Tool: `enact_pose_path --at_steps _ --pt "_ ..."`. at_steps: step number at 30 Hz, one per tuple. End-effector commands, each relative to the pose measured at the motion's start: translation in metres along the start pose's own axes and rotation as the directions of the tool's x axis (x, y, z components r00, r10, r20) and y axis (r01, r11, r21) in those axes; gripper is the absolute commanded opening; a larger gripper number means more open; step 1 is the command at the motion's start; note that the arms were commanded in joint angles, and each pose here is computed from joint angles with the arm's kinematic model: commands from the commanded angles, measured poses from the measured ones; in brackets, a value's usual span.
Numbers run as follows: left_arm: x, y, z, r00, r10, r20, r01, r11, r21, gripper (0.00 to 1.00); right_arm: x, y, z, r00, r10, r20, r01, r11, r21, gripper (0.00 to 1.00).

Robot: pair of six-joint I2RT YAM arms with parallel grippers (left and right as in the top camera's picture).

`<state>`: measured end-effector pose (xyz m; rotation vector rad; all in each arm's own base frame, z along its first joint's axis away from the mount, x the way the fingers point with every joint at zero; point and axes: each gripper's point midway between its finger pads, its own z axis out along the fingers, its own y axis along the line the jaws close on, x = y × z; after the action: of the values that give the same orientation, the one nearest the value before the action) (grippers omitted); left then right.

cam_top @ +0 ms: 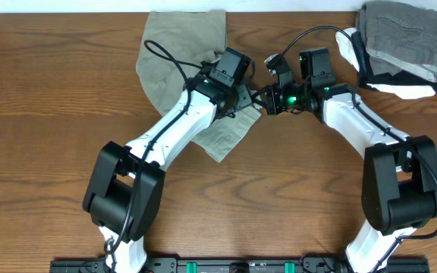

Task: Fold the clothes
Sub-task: 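Grasp the shorts' leg with the right gripper beside the left gripper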

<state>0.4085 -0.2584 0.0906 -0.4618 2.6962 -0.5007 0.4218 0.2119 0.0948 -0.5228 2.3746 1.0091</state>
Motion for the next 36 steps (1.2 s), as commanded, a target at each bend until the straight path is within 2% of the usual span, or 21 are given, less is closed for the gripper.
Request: enact_pose_path --at_steps 1,8,13,17,27,30,36 --pt "0.015 -0.004 -0.001 0.998 0.049 -0.025 -0.050 0.999 -0.008 0.54 -0.015 -0.003 -0.009 0.999 -0.005 0.045 0.005 1.000 -0.004 0.01" --pt "0.032 0.007 0.008 0.997 0.075 -0.035 -0.076 0.996 -0.052 0.44 -0.020 0.002 -0.012 0.998 -0.014 0.058 0.015 1.000 -0.016 0.01" --pt "0.036 0.015 0.014 0.997 0.067 -0.036 -0.069 0.995 -0.067 0.21 -0.022 0.004 -0.015 0.998 -0.019 0.066 0.021 1.000 -0.018 0.01" --pt "0.030 0.019 0.014 0.998 0.065 -0.011 -0.065 0.994 -0.085 0.11 -0.024 0.005 -0.018 0.997 -0.022 0.071 0.023 1.000 -0.017 0.01" --pt "0.007 0.023 0.014 0.999 0.027 0.035 -0.025 0.997 -0.067 0.11 -0.024 0.007 -0.019 0.997 -0.022 0.070 0.024 0.999 -0.024 0.01" --pt "0.005 0.011 0.014 0.999 0.029 0.046 -0.028 0.999 -0.016 0.28 -0.024 0.007 -0.019 0.997 -0.023 0.071 0.025 0.999 -0.024 0.01" --pt "0.000 -0.006 0.013 0.998 0.033 0.061 -0.036 0.998 0.058 0.30 -0.024 0.008 -0.019 0.997 -0.021 0.068 0.023 0.999 -0.031 0.01"
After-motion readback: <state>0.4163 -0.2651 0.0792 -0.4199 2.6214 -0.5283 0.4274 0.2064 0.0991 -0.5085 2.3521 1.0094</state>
